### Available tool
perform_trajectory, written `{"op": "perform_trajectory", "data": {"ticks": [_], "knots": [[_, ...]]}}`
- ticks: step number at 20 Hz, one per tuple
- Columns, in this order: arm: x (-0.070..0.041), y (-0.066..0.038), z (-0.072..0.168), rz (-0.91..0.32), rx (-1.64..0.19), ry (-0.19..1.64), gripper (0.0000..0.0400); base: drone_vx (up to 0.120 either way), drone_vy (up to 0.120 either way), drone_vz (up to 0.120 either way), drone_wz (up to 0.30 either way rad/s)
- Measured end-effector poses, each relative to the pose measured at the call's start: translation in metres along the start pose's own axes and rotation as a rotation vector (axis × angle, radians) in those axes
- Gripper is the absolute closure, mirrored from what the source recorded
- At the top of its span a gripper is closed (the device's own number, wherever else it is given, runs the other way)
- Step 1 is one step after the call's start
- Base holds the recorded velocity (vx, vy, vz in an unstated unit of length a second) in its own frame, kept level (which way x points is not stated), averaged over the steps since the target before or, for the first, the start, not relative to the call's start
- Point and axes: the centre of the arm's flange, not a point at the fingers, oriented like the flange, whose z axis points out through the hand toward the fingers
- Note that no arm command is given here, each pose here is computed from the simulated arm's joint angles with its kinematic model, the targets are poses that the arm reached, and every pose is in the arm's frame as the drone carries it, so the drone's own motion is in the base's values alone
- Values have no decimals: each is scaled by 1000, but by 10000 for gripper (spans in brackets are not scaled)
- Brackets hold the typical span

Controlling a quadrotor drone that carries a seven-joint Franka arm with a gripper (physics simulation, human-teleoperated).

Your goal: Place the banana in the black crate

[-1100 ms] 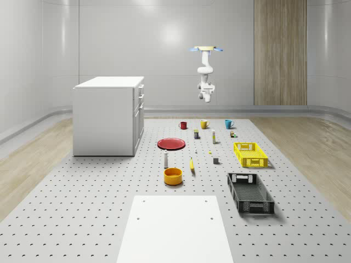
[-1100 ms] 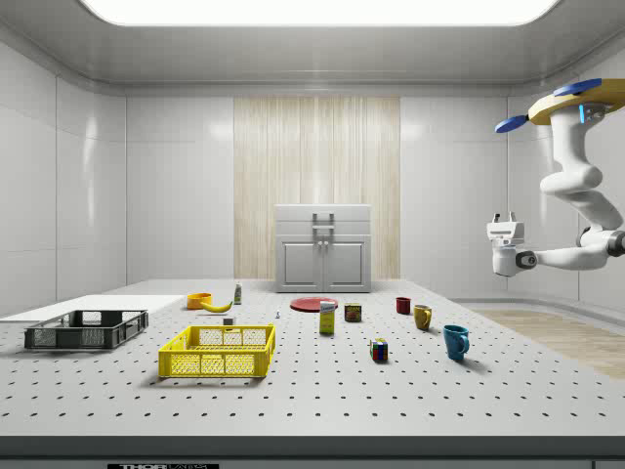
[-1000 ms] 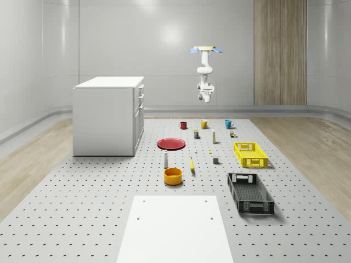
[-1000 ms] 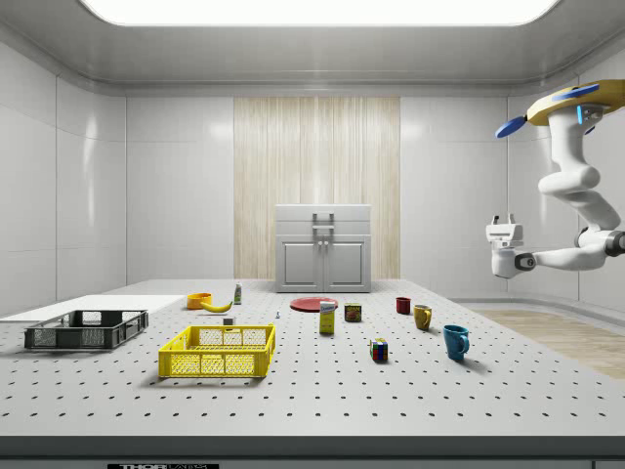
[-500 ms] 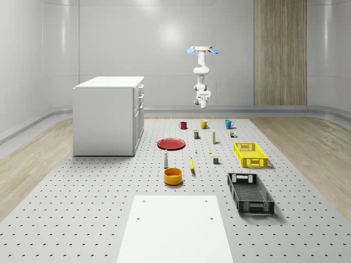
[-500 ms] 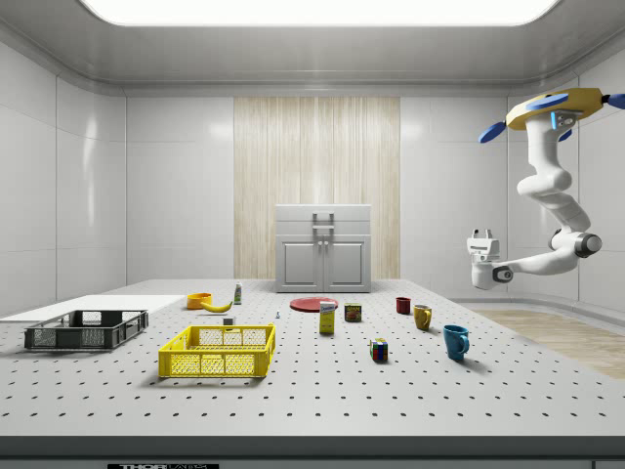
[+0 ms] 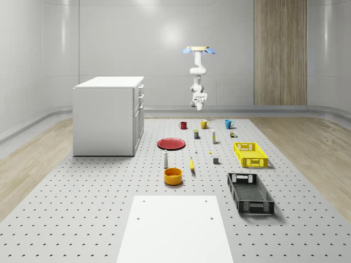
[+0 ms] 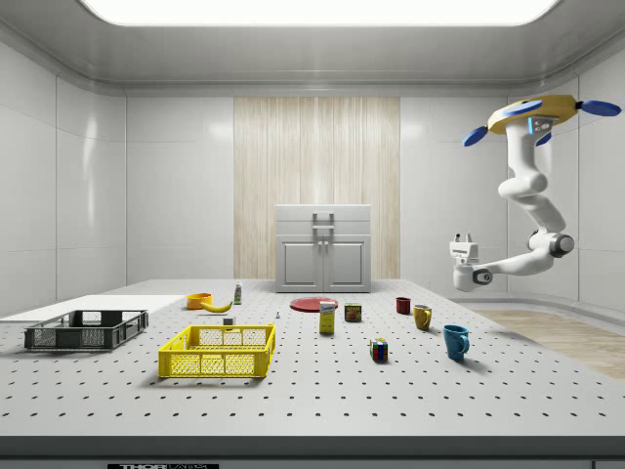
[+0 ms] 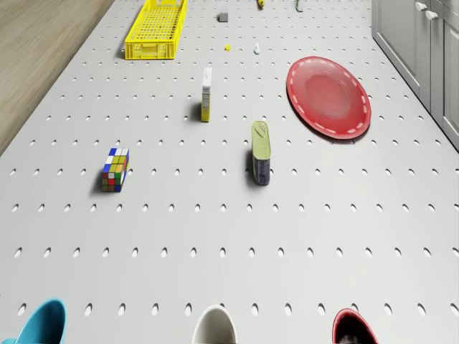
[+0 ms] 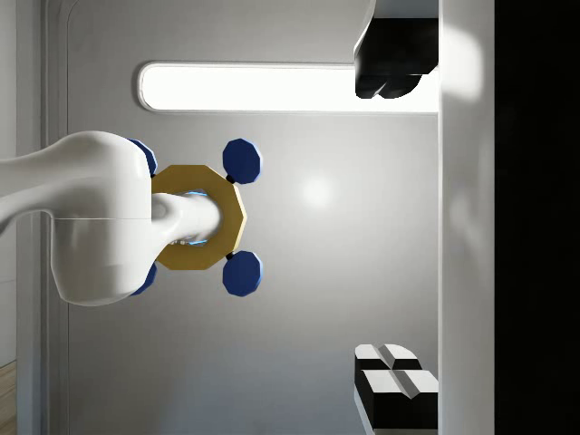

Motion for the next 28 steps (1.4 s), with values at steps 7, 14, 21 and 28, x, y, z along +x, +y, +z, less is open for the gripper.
{"op": "perform_trajectory", "data": {"ticks": [7, 14, 21, 28], "knots": [[0, 0, -2, 0, 4, 4, 0, 120, -120, 0, 0], [-1, 0, -2, 0, 7, 9, 0, 120, -120, 0, 0], [-1, 1, -2, 0, 8, 15, 0, 120, -103, 0, 0], [-3, 0, -2, 0, 3, 27, 0, 120, -97, 0, 0]]}}
